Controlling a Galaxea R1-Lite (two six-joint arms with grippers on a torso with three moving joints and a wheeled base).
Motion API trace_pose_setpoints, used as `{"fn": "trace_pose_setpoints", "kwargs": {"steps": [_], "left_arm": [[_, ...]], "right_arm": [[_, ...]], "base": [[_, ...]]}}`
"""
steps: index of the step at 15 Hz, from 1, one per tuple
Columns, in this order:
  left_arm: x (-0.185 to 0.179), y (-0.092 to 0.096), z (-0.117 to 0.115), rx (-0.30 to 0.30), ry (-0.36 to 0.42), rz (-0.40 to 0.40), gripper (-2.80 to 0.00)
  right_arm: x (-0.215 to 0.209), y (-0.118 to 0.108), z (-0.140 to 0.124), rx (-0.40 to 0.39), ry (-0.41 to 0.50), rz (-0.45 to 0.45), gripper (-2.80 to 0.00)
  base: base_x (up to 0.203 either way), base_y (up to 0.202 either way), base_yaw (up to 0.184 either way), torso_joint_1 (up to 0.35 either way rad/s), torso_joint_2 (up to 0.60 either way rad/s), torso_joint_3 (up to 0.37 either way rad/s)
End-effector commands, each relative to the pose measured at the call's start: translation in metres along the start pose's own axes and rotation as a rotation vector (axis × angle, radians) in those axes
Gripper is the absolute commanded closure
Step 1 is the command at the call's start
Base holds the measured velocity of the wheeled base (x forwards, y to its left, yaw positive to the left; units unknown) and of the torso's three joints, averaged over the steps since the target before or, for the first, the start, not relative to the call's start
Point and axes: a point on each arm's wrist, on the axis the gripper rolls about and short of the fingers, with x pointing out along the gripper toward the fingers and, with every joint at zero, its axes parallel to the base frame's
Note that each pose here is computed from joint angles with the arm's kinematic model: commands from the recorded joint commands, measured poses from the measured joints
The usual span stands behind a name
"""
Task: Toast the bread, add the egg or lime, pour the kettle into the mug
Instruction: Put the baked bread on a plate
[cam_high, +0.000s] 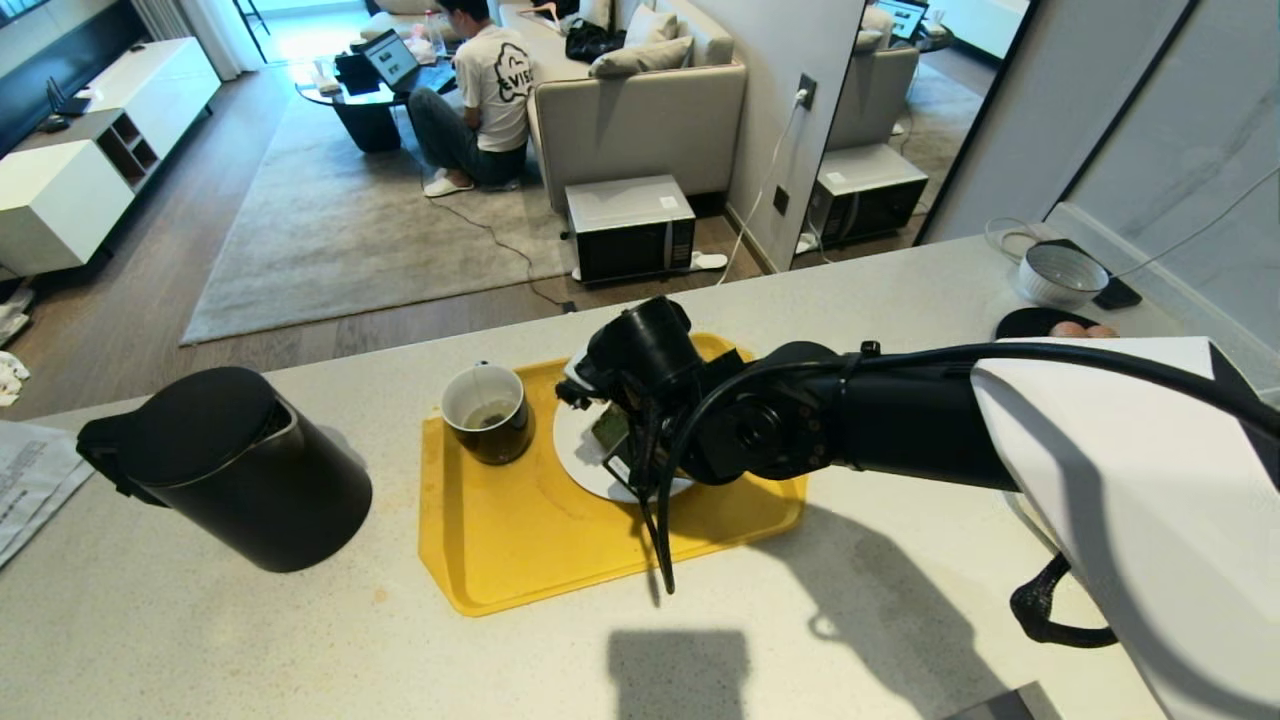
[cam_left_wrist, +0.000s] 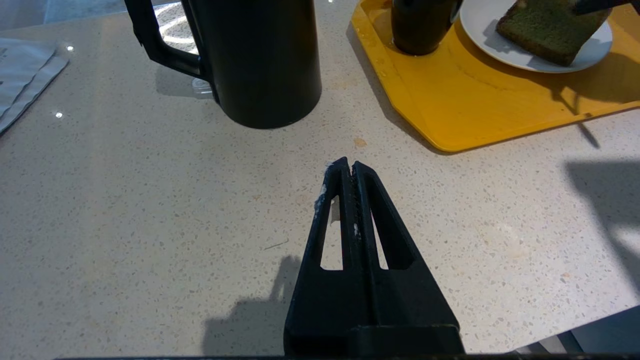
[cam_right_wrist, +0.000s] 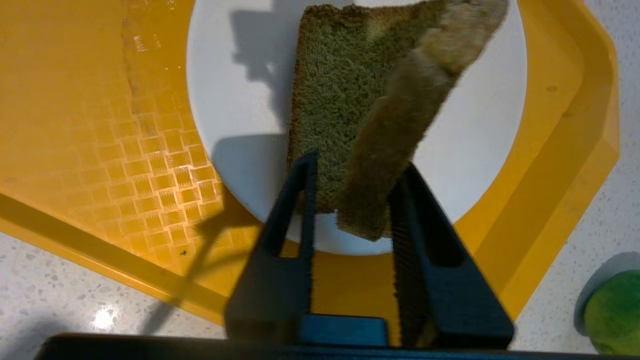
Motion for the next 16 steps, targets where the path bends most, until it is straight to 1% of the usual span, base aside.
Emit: {"fn": "trace_pose_setpoints", "kwargs": {"steps": [1, 4, 6, 13, 15, 16], "left_arm": [[0.000, 0.000, 0.000, 0.000, 0.000, 0.001, 0.00], [0.000, 0.000, 0.000, 0.000, 0.000, 0.001, 0.00], [0.000, 0.000, 0.000, 0.000, 0.001, 0.001, 0.00], [0.000, 0.000, 0.000, 0.000, 0.000, 0.001, 0.00], [0.000, 0.000, 0.000, 0.000, 0.001, 0.001, 0.00], [0.000, 0.000, 0.000, 0.000, 0.001, 0.001, 0.00]], "right_arm": [[0.006, 0.003, -0.001, -0.011, -0.002, -0.004, -2.80], [0.008, 0.001, 0.001, -0.004, -0.025, -0.020, -2.80], [0.010, -0.002, 0.000, -0.003, -0.021, -0.025, -2.80], [0.027, 0.009, -0.010, -0.016, 0.024, -0.038, -2.80], [0.028, 0.010, -0.011, -0.018, 0.026, -0.042, -2.80], [0.029, 0.010, -0.009, -0.012, 0.015, -0.058, -2.80]], "base": [[0.000, 0.000, 0.000, 0.000, 0.00, 0.000], [0.000, 0.000, 0.000, 0.000, 0.00, 0.000], [0.000, 0.000, 0.000, 0.000, 0.00, 0.000], [0.000, 0.000, 0.000, 0.000, 0.00, 0.000], [0.000, 0.000, 0.000, 0.000, 0.00, 0.000], [0.000, 0.000, 0.000, 0.000, 0.00, 0.000]]}}
